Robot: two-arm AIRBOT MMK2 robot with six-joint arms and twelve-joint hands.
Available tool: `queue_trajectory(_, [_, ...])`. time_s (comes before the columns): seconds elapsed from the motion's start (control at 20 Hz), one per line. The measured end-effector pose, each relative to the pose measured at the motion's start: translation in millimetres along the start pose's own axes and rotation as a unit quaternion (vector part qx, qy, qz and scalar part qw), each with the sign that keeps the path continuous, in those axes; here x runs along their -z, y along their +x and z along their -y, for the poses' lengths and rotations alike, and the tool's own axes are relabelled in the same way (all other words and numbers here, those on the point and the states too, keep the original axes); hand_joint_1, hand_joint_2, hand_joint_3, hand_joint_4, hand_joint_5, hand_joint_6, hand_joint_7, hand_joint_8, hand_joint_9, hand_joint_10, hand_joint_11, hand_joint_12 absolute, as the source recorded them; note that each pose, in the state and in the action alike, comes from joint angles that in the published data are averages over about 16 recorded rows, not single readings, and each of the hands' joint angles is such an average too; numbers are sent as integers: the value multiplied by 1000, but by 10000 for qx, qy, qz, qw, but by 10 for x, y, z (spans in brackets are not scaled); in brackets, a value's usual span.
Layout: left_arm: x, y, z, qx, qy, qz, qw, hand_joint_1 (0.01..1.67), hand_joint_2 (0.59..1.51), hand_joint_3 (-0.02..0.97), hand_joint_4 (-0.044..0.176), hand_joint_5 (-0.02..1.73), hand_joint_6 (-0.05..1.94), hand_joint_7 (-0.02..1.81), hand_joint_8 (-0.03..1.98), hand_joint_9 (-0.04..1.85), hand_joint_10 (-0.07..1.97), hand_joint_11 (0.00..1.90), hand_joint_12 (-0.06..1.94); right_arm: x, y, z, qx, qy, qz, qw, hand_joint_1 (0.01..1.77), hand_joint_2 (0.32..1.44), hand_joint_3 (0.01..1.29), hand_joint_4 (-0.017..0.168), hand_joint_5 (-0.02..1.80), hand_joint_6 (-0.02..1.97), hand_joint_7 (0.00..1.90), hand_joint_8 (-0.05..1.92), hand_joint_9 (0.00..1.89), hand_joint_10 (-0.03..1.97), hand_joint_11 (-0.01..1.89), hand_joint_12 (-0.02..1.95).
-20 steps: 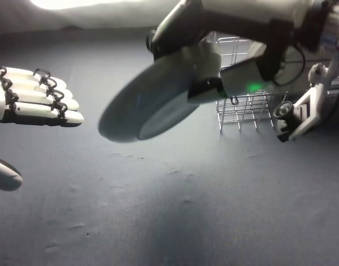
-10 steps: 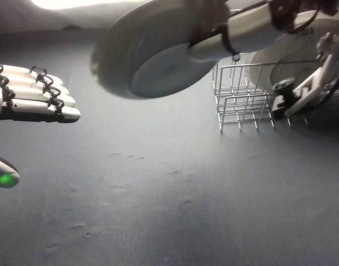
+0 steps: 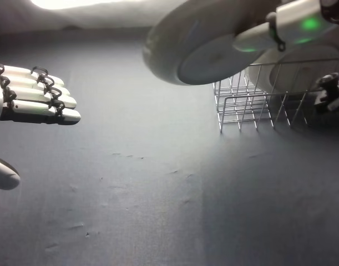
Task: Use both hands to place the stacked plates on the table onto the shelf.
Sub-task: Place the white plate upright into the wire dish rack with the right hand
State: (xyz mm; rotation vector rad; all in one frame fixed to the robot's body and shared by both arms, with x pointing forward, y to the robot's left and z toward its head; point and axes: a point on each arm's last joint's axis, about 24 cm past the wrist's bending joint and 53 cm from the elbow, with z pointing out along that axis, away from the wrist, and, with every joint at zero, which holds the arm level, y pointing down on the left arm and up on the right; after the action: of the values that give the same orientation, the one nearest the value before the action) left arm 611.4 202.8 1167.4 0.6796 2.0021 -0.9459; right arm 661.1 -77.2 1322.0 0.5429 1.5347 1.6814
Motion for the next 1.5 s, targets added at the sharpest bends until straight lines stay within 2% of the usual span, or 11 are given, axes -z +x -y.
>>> queue_trajectory(0.45, [-6, 15, -9, -22, -5, -34, 10000, 16, 1150, 15, 3, 53, 7, 60, 13, 24, 8, 16, 8, 195, -200, 270, 149, 351, 186, 9991, 1503, 951, 12, -9, 975, 864, 1067, 688, 1023, 842, 859, 1475])
queue_trajectory(1.0, [-52, 33, 6, -60, 41, -82, 9999, 16, 1144, 16, 3, 53, 8, 50, 13, 19, 8, 19, 8, 344, -429, 620, 590, 644, 335, 9956, 1504, 970, 12, -8, 972, 865, 1070, 672, 1035, 841, 853, 1460])
queue_trajectory(1.5, [-89, 38, 19, -75, 80, -102, 9999, 15, 1156, 16, 4, 41, 8, 37, 13, 17, 8, 19, 8, 426, -478, 799, 1318, 748, 176, 9883, 1498, 993, 12, -8, 954, 864, 1071, 669, 1048, 827, 850, 1424])
